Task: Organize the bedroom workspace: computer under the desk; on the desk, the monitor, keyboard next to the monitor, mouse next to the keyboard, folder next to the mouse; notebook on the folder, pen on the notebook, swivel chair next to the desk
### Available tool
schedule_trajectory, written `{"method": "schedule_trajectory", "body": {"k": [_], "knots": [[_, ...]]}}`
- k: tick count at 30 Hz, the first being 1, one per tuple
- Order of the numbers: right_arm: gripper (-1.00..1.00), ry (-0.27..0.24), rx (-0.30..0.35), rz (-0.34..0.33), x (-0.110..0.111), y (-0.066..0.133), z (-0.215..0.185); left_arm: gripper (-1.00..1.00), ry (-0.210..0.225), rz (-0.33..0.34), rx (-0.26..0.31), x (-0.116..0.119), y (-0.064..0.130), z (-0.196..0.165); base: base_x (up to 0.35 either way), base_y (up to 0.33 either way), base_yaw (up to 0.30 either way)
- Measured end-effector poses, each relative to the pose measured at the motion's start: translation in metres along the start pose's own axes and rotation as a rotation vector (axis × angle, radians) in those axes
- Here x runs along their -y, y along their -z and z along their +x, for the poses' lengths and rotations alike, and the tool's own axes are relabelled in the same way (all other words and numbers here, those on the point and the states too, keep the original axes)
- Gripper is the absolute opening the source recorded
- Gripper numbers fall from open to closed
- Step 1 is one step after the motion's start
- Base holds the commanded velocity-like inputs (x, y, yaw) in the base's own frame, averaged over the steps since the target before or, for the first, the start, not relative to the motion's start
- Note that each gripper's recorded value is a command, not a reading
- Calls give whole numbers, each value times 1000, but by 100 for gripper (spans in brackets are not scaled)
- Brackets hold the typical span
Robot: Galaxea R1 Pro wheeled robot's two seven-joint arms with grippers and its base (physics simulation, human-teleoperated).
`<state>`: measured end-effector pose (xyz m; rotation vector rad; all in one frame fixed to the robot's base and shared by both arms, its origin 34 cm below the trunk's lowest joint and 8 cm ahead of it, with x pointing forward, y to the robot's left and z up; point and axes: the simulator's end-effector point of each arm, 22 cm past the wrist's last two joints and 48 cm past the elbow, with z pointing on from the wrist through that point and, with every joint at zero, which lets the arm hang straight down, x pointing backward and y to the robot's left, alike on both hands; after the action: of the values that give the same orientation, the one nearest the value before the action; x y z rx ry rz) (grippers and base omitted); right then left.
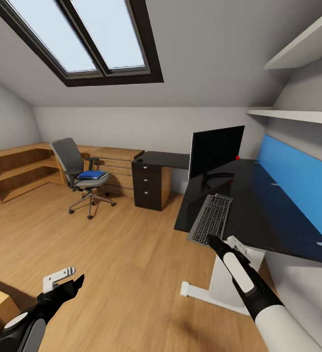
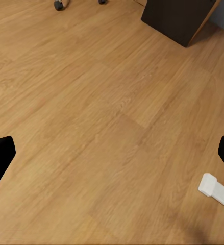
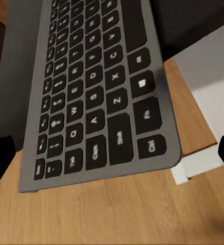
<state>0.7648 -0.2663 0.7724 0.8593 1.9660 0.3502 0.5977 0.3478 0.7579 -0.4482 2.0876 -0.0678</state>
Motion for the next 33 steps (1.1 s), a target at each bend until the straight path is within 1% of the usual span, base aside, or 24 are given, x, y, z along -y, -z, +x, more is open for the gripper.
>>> {"method": "schedule_trajectory", "body": {"k": [3, 10, 15, 19, 33], "knots": [[100, 3, 3, 2, 3, 0, -3, 100, 0, 0, 0, 0, 0, 0, 173, 0, 0], [100, 2, 2, 3, 3, -1, -3, 100, 0, 1, -2, 0, 0, 1, 63, 0, 0], [100, -1, -2, 3, 2, 0, -1, 100, 0, 2, -2, 1, 0, 1, 242, 0, 0], [100, -3, -5, 2, 2, 0, 1, 100, -1, 2, -4, 1, 0, 1, 132, 0, 0], [100, -4, -9, 2, 1, -1, 3, 100, 0, 2, -5, 0, 0, 1, 11, 0, 0]]}}
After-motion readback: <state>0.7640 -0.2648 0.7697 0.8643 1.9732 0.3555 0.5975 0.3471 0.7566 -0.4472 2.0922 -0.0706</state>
